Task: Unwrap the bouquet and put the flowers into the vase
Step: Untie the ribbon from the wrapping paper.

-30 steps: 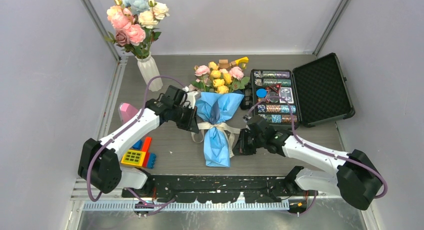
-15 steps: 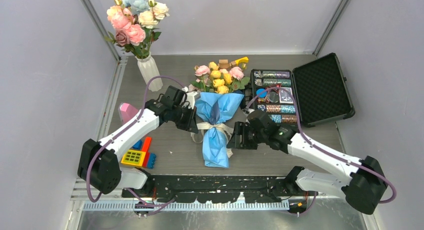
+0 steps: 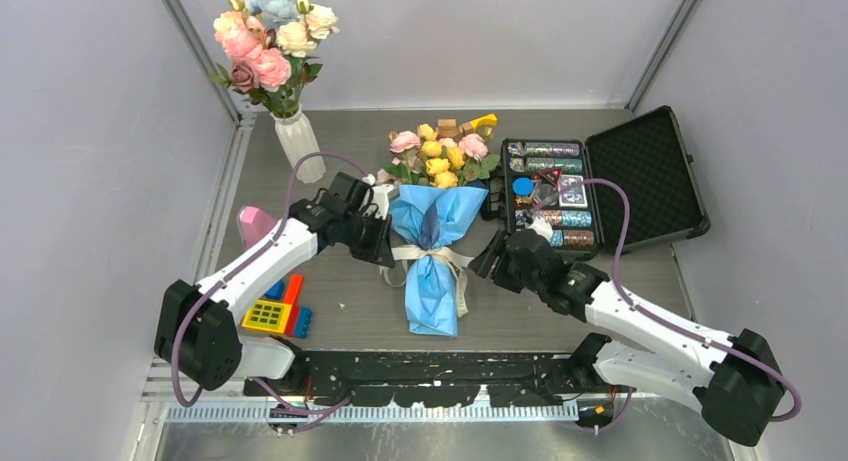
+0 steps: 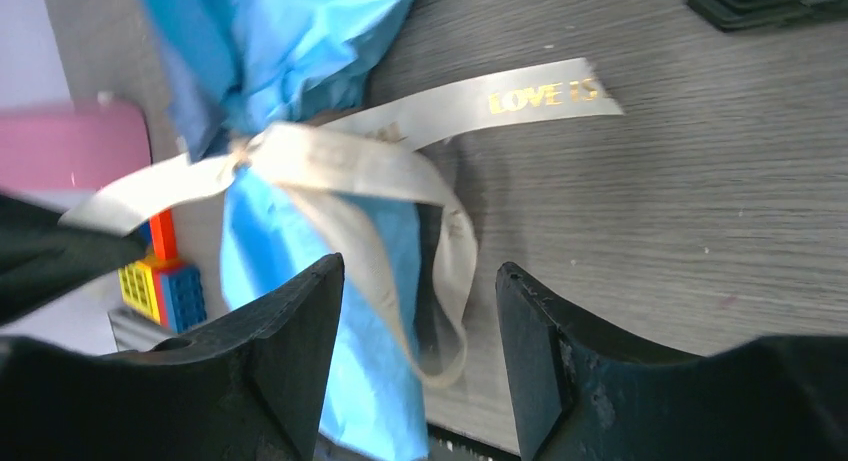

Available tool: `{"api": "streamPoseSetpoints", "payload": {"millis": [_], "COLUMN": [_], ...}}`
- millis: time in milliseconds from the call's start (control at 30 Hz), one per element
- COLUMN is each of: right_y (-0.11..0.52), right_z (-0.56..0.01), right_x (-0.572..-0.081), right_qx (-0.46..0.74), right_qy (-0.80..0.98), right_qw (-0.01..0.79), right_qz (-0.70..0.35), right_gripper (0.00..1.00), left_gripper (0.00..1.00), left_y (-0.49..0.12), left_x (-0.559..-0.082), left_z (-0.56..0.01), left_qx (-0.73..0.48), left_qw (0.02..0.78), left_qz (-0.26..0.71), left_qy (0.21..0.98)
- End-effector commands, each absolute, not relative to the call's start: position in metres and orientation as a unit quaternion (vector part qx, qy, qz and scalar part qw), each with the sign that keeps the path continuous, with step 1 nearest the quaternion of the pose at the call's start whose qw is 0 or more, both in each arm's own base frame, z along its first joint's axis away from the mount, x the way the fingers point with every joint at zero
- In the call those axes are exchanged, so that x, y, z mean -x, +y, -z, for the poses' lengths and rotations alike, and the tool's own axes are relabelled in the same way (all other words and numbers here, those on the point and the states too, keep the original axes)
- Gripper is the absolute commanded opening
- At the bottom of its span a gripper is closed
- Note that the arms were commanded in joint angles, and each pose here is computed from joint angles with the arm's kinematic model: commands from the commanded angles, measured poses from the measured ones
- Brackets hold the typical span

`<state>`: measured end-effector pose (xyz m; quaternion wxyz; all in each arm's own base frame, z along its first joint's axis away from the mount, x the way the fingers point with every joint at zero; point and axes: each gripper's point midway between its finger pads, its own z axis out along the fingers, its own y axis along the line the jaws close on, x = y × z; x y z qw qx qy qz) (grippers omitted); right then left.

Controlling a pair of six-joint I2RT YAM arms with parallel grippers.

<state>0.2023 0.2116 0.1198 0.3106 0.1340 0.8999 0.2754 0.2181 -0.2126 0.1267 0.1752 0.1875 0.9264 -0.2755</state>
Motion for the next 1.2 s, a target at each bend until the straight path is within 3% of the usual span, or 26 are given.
{"api": "streamPoseSetpoints", "payload": {"millis": [0,533,1167], "right_y": [0.211,0.213,0.245], "right_z": [-0.131,-0.092,-0.064], "right_x": [-0.245,-0.286,-0.269], "right_qx": [-0.286,-0.442,-0.484], "right_qy": [0.813,0.721,0.724], "right_qw": [0.38,0.387,0.319], "right_qz": [-0.337,-0.367,-0.374], "right_gripper": [0.62,0.65,0.69], "left_gripper": [0.0,0.0,0.0], "left_y": [-0.209,-0.212,-0.214], "left_x": [-0.218,-0.216,-0.216], "left_z": [-0.135,-0.135,-0.132], "left_qx": [-0.197,-0.197,-0.196], "left_qw": [0.192,0.187,0.179], "left_qz": [0.276,0.286,0.287], "left_qy": [0.921,0.919,0.921]}}
